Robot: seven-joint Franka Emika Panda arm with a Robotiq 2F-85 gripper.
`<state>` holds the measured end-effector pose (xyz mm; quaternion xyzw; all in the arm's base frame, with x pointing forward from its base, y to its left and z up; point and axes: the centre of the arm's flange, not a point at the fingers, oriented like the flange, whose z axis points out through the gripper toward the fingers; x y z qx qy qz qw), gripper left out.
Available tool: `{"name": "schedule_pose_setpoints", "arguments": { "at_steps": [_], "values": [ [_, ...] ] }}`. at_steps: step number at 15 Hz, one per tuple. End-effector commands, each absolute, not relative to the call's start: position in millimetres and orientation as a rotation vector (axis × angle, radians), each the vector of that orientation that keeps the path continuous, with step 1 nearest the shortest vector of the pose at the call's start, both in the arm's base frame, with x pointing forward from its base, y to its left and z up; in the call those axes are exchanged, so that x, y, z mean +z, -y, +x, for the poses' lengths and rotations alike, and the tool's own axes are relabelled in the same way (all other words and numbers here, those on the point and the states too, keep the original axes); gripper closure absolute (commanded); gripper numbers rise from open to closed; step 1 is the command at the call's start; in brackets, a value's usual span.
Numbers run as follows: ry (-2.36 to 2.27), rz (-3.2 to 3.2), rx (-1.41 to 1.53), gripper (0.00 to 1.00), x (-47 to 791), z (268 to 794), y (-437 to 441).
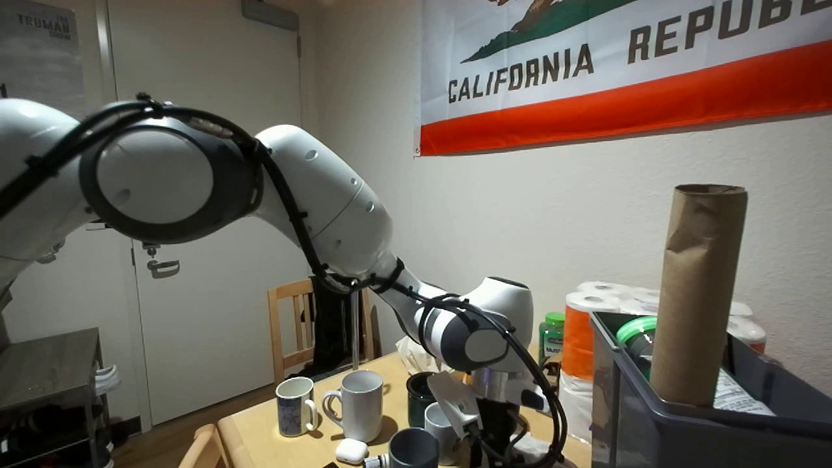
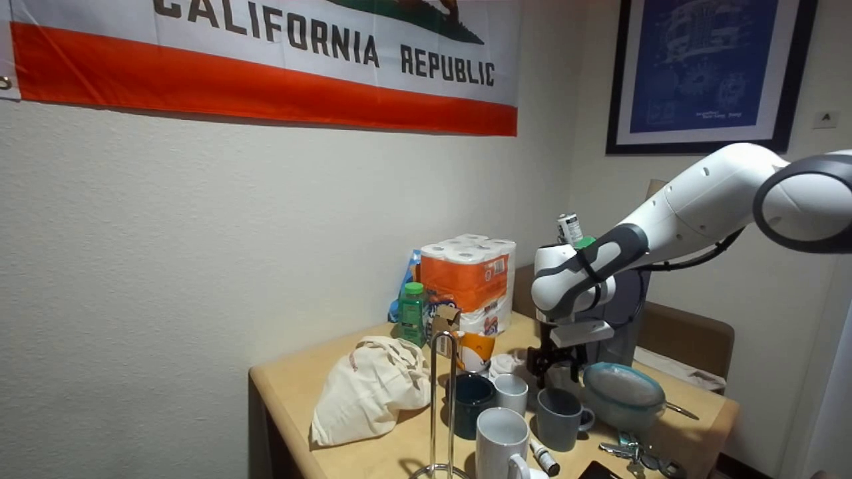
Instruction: Pick up the towel from the table, wipe the black cup and put the towel back on the table
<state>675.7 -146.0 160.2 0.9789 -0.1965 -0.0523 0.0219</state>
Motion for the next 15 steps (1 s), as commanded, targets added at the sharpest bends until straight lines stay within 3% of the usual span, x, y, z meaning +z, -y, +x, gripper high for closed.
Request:
{"name": "schedule_pose_setpoints", "arguments": {
  "at_steps": [1,3,11,15],
  "values": [
    [0.612,3.036,-0.095,0.25,155,696,158],
    [0.610,3.036,-0.075,0.34,152,700,158],
    [0.630,3.041,-0.126,0.97,148,710,151],
    [0.660,3.016,-0.309,0.98,168,709,140]
  ]
}}
